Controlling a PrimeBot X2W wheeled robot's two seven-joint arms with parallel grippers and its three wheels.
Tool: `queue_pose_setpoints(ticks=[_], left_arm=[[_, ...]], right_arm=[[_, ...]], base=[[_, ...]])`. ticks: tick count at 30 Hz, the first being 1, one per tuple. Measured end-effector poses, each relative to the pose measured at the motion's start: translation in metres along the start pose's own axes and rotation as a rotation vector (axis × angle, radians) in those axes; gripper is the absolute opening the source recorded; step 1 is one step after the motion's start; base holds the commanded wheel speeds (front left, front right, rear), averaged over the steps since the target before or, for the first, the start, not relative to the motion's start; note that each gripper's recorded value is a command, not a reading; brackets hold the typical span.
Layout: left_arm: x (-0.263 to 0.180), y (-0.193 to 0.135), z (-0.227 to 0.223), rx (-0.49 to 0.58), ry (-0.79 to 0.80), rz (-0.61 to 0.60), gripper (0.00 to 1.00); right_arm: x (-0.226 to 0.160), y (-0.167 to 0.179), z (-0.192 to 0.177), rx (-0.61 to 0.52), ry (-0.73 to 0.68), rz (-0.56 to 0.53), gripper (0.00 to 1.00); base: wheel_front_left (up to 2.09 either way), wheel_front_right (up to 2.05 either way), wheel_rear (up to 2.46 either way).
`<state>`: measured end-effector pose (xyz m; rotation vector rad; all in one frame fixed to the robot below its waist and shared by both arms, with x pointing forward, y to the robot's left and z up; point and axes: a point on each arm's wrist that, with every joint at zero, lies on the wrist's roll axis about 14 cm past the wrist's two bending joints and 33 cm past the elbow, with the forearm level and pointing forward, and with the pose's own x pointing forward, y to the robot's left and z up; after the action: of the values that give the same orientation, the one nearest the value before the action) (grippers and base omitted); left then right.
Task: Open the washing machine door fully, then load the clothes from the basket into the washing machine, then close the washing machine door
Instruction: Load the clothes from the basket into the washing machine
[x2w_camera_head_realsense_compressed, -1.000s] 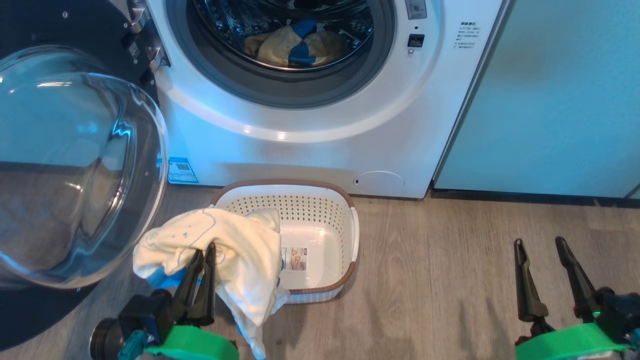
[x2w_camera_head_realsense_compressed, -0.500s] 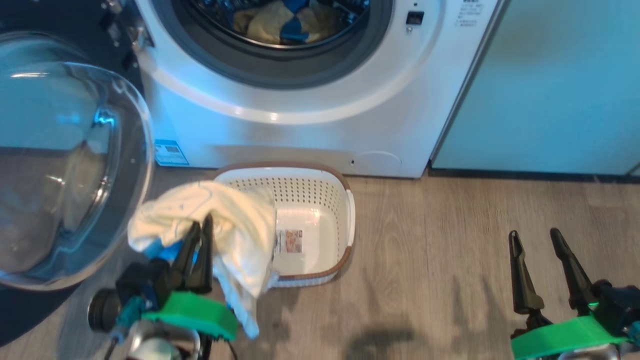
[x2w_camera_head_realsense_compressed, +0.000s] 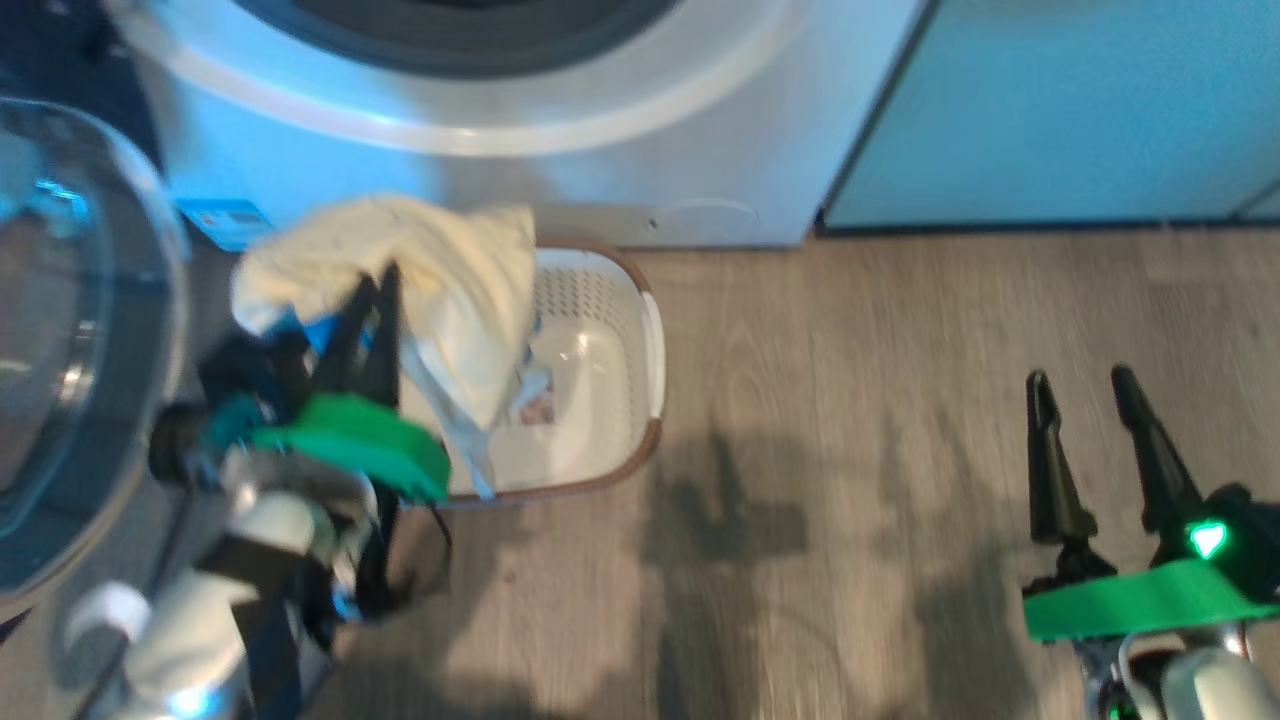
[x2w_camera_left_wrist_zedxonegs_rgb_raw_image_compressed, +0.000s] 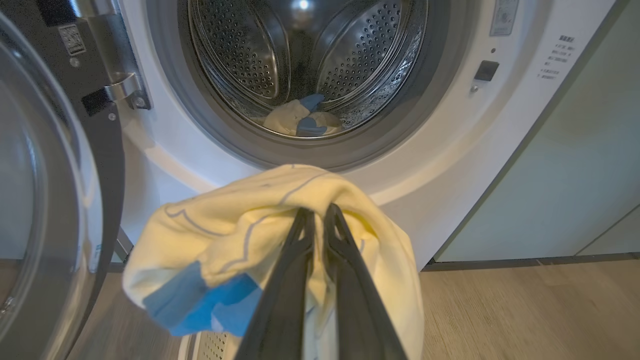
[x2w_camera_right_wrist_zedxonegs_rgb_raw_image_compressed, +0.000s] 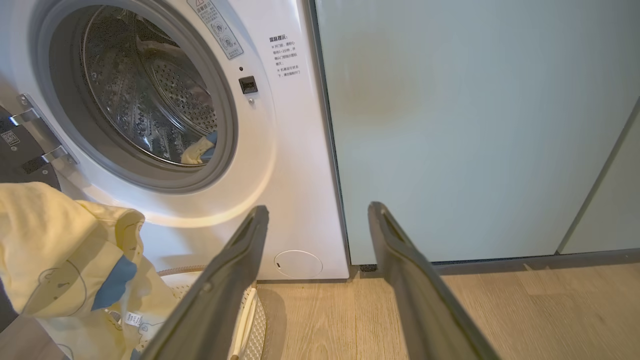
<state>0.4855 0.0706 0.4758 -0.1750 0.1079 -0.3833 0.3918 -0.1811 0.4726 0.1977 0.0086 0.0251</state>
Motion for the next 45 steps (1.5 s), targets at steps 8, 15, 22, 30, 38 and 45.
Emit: queue_pose_setpoints(ticks=[8,15,22,30,38,45], left_arm=[[0.069,0.019,-0.012,-0.015,0.070,-0.029,0.00],[0.125,0.026,-0.023,0.005,0.166,-0.073,0.00],[0.178,0.039,-0.012,0.044,0.198,-0.083,0.00],[0.229,0.053,0.008,0.081,0.210,-0.096,0.00],[0.260,0.062,0.009,0.088,0.213,-0.099,0.00],[0.284,0.071,-0.005,0.081,0.222,-0.095,0.00]], right_arm=[[0.013,-0.020,-0.002,0.028,-0.003,-0.058,1.00],[0.018,-0.036,-0.005,0.052,0.002,-0.108,1.00],[0.014,-0.051,-0.015,0.070,0.030,-0.162,1.00],[0.023,-0.058,-0.025,0.101,0.046,-0.183,1.00],[0.030,-0.059,-0.037,0.134,0.070,-0.189,1.00],[0.031,-0.060,-0.051,0.163,0.102,-0.204,1.00]], base=[[0.00,0.00,0.00],[0.00,0.00,0.00],[0.00,0.00,0.00],[0.00,0.00,0.00],[0.00,0.00,0.00],[0.00,0.00,0.00]])
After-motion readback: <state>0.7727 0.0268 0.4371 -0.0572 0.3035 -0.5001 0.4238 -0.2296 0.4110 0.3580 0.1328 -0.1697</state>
